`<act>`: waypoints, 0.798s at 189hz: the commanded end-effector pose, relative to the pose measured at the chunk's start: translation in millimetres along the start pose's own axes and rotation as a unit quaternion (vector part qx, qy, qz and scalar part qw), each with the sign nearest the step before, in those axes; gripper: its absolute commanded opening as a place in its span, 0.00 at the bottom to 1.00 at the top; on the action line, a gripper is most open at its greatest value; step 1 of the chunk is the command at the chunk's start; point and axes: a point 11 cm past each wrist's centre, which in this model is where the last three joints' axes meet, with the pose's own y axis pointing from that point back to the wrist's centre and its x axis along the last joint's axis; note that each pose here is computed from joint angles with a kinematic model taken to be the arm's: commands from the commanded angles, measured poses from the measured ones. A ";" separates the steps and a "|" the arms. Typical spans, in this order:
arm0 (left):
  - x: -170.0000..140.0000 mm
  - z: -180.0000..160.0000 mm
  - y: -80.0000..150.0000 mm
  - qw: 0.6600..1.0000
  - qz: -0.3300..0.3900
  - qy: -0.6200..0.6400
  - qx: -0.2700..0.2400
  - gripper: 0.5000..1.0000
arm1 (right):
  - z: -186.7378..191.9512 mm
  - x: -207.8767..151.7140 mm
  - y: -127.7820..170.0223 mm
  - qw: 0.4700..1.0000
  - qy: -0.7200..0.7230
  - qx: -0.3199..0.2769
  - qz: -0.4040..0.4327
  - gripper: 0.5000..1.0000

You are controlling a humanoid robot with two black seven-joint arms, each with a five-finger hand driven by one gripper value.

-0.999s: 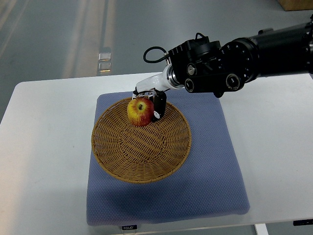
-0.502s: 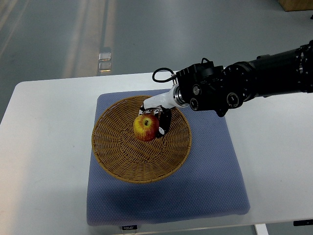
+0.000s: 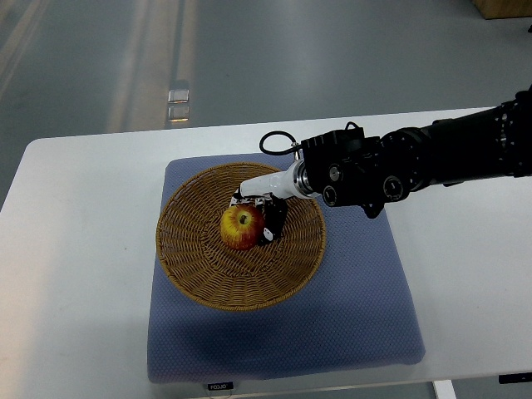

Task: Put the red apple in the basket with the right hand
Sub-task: 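Open the right hand fingers to release the apple in the basket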

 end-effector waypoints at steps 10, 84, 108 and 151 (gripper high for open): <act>0.1 0.0 0.0 1.000 0.000 0.001 0.000 1.00 | 0.6 0.3 -0.6 1.000 -0.002 0.000 0.001 0.53; 0.2 0.2 0.0 1.000 0.001 0.001 -0.001 1.00 | -1.7 -2.6 -3.5 1.000 -0.013 0.008 0.001 0.79; 0.2 0.0 0.0 1.000 0.001 0.001 0.000 1.00 | -2.0 -1.2 -3.0 1.000 -0.013 0.007 0.001 0.79; 0.2 0.0 0.0 1.000 0.001 0.000 0.000 1.00 | -28.4 26.9 11.3 1.000 0.004 0.024 0.000 0.81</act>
